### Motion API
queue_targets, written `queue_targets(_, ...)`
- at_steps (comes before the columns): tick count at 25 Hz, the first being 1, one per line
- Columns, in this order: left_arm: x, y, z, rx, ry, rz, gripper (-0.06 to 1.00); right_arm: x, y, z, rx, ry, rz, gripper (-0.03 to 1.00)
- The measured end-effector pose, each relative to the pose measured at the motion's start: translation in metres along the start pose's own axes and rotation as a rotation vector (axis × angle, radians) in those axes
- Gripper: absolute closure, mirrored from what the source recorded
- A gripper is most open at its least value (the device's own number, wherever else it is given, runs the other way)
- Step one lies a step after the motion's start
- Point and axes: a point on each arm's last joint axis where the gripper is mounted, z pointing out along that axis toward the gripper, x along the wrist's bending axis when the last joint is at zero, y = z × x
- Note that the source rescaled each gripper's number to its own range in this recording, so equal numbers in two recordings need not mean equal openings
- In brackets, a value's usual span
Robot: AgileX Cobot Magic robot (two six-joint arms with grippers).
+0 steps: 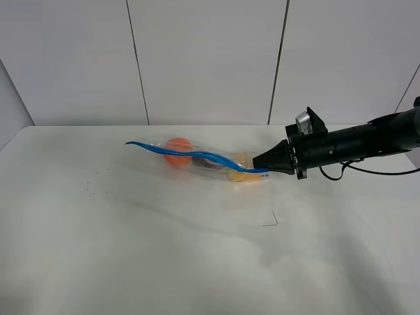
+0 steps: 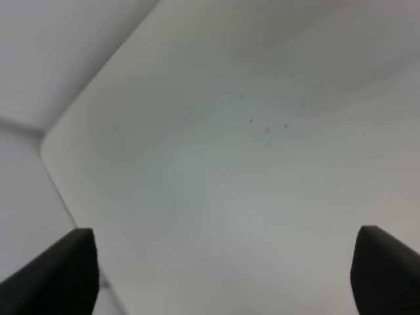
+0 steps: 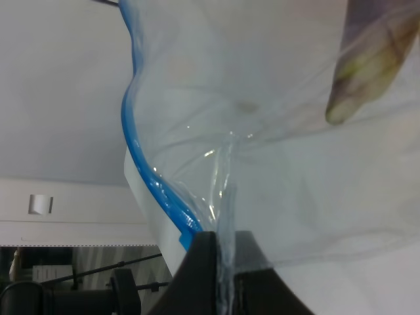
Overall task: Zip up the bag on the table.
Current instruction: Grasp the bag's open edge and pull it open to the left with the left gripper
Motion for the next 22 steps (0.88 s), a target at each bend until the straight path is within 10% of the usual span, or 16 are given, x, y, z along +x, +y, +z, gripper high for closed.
queue_targets(8, -0.008, 0.033, 0.045, -0.158, -0.114, 0.098, 0.03, 0.0, 0.0, 0.0, -0.001, 0.001, 0.0, 0.96)
queue_targets(22, -0.105, 0.088, 0.081, -0.527, -0.158, 0.225, 0.04, 0.0, 0.0, 0.0, -0.004, 0.002, 0.002, 0.96)
